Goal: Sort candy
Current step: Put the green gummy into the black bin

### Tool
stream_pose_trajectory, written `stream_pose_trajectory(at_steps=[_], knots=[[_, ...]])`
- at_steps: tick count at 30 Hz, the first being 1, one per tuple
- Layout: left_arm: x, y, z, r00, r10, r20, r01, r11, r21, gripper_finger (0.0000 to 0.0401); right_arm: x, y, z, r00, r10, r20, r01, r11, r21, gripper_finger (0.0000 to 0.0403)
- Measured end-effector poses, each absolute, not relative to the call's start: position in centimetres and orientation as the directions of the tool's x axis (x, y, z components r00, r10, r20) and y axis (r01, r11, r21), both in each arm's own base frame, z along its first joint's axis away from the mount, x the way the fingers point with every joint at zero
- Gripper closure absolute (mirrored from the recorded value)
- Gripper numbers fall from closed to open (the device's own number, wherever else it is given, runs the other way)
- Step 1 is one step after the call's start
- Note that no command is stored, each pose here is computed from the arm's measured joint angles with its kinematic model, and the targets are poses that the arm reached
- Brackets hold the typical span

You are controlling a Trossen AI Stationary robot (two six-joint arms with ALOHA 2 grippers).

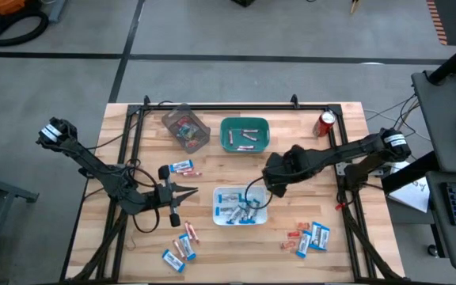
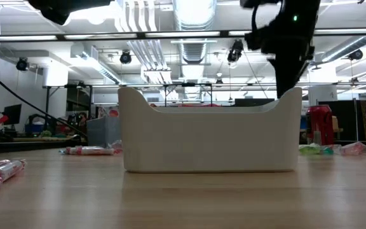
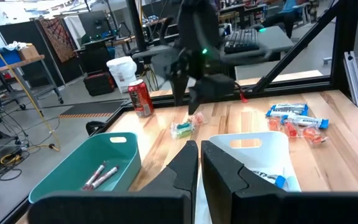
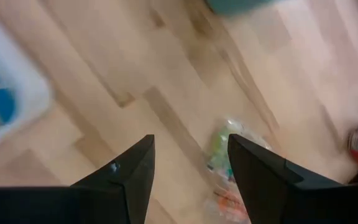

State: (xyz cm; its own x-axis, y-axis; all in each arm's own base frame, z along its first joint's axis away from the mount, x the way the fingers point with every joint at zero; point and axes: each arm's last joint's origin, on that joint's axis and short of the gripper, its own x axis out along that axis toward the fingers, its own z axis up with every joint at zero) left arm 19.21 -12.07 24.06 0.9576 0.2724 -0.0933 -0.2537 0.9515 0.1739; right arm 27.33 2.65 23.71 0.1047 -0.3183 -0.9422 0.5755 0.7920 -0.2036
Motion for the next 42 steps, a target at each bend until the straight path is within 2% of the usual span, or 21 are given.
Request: stream_pose_trajectory(at_steps=[8,12,18,25,32,39,42], knots=[[19.2,-12.1,24.0,0.958,0.272,-0.095,-0.254,0.952,0.172,0.0396,25.3,-0.7,19.9,-0.06,-0.276,-0.959,0.673,0.699,-0.244,0.0209],[19.2,-12.0,24.1,0.95,0.3,-0.091,-0.282,0.944,0.169,0.0396,24.4,-1.7,18.1,-0.091,-0.237,-0.967,0.7,0.676,-0.232,0.0209],[19.1,-11.6,24.1,0.906,0.418,-0.073,-0.4,0.899,0.177,0.0396,23.7,-2.2,16.1,-0.074,-0.205,-0.976,0.724,0.662,-0.194,0.0209],[19.0,-11.6,24.1,0.903,0.425,-0.072,-0.407,0.895,0.182,0.0396,23.7,-2.2,14.5,0.003,-0.201,-0.98,0.737,0.663,-0.134,0.0215],[19.0,-11.6,24.1,0.902,0.425,-0.072,-0.407,0.895,0.182,0.0396,23.6,-2.2,13.9,0.029,-0.206,-0.978,0.74,0.663,-0.117,0.0273],[19.0,-11.6,24.1,0.902,0.425,-0.072,-0.407,0.895,0.181,0.0396,23.6,-2.2,13.9,0.044,-0.214,-0.976,0.733,0.671,-0.114,0.0379],[19.0,-11.6,24.1,0.901,0.427,-0.071,-0.411,0.896,0.17,0.0396,23.6,-2.2,14.1,0.052,-0.215,-0.975,0.726,0.679,-0.111,0.0388]])
